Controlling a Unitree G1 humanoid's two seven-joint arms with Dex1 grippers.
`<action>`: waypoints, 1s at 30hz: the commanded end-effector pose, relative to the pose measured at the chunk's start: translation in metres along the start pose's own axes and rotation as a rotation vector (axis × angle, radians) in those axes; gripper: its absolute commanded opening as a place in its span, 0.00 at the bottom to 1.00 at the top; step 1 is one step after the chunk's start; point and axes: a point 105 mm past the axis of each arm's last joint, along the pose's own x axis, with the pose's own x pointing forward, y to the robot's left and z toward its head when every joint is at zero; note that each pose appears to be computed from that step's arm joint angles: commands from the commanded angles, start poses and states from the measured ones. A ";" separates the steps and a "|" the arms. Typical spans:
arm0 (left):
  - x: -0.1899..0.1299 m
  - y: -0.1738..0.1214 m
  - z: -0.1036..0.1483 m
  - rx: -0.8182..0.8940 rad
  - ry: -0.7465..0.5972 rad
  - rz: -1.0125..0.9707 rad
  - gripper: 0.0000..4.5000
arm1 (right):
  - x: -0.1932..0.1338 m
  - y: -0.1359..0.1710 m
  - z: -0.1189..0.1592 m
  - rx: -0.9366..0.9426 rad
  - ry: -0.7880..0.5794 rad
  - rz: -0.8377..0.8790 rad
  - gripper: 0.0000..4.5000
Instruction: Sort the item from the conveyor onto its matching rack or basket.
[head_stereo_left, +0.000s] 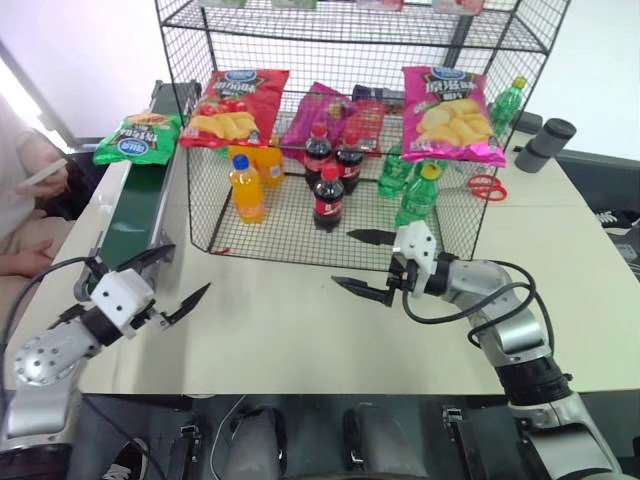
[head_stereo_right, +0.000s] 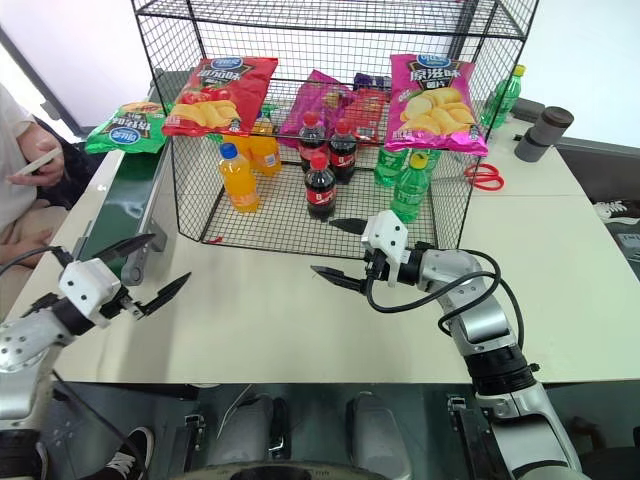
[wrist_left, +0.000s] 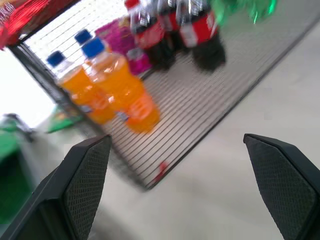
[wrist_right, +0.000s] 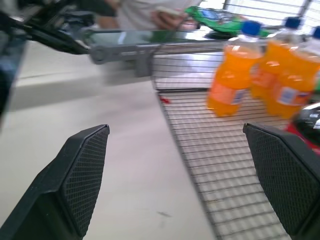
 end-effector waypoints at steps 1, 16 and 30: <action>-0.019 0.014 0.000 0.128 0.056 0.097 1.00 | 0.010 -0.003 0.018 -0.019 -0.069 0.042 0.99; -0.082 0.031 -0.039 0.538 0.378 0.188 1.00 | 0.030 0.012 0.012 -0.034 -0.059 0.220 0.99; -0.074 0.050 -0.050 0.584 0.401 0.217 1.00 | 0.014 0.033 0.016 0.097 -0.050 0.295 0.99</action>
